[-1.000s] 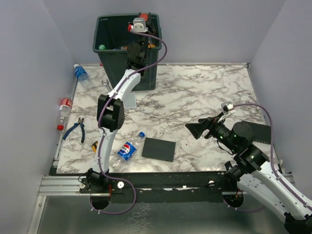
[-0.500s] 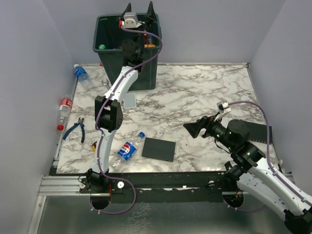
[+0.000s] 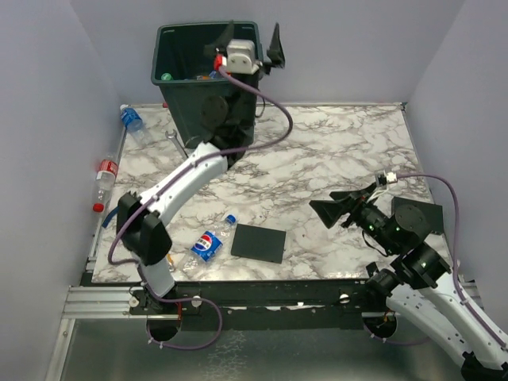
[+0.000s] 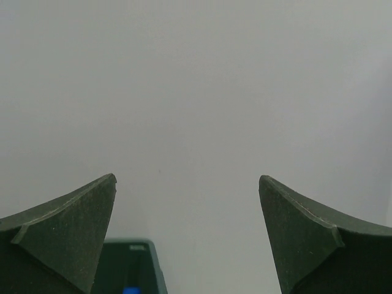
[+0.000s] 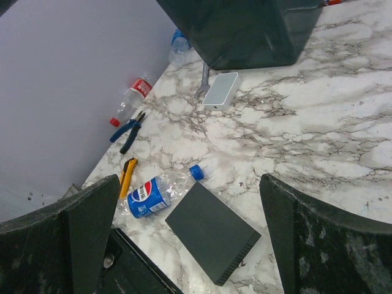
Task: Put the plastic bottles in the bin
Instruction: Place the plastic bottle in the trash bin, then pick up the plastic bottle at the center of the board.
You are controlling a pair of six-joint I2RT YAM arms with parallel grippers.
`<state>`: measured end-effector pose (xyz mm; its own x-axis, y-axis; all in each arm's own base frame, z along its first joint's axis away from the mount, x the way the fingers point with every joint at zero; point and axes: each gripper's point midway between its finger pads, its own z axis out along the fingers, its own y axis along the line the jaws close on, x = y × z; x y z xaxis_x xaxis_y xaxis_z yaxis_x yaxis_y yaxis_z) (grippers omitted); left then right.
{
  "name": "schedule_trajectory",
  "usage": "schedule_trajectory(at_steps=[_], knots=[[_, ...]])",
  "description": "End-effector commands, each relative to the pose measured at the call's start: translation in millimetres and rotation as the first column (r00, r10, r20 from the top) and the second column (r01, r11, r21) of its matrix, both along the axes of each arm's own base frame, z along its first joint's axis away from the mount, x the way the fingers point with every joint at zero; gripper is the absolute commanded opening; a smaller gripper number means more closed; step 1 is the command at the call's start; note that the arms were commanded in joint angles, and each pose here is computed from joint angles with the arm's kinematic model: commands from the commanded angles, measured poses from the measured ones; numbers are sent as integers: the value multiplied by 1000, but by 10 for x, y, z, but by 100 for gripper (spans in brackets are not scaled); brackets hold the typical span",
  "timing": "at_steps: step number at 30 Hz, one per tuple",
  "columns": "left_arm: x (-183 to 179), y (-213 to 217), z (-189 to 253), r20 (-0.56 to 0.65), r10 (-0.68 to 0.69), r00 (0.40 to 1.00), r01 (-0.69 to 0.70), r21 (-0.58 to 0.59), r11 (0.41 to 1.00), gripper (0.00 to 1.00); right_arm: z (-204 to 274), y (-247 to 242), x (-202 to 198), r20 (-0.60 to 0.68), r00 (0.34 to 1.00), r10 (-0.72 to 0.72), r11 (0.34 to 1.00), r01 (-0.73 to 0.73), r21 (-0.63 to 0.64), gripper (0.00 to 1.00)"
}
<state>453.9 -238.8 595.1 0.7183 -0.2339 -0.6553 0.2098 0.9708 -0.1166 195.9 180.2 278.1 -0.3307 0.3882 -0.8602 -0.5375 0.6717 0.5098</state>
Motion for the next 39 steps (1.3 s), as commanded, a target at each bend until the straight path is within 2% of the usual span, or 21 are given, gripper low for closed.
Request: schedule_trajectory(at_steps=[1, 3, 5, 9, 12, 16, 20, 23, 30, 33, 39], knots=[[-587, 82, -385, -190, 82, 978, -71, 63, 995, 99, 109, -93, -1, 6, 999, -40, 999, 40, -26, 100], [-791, 107, -671, -292, 45, 955, -28, 65, 998, 99, 114, -108, 0, -4, 999, -44, 998, 44, -51, 100], [-906, 148, -993, -423, 15, 906, 18, 73, 997, 99, 136, -165, 41, -1, 997, -80, 994, 80, -70, 100], [-1082, 295, -1657, -670, 36, 741, 58, 117, 992, 99, 67, -264, 123, -27, 987, -156, 985, 154, -80, 100], [-1282, 484, -2078, -767, 86, 635, 72, 169, 983, 99, -24, -323, 169, -53, 977, -207, 977, 204, -62, 100], [-1532, 717, -2614, -834, 120, 538, 83, 194, 977, 99, -253, -222, 186, -100, 980, -171, 982, 161, -99, 100], [-1712, 771, -3162, -900, 103, 424, 115, 166, 979, 99, -544, 31, 212, -191, 978, -82, 992, 60, -114, 100], [-1791, 820, -3522, -938, 110, 330, 87, 146, 986, 99, -719, 265, 208, -247, 969, 17, 994, -44, -104, 98], [-1995, 924, -4262, -985, 148, 86, 30, 151, 988, 99, -1251, 699, 161, -441, 877, 190, 963, -254, -90, 93], [-2109, 991, -4455, -985, 171, 17, 30, 171, 985, 99, -1347, 794, 188, -469, 857, 216, 954, -288, -88, 92], [-2372, 1028, -4923, -965, 218, -148, 99, 205, 974, 99, -1373, 809, 223, -457, 863, 216, 951, -292, -100, 92]])
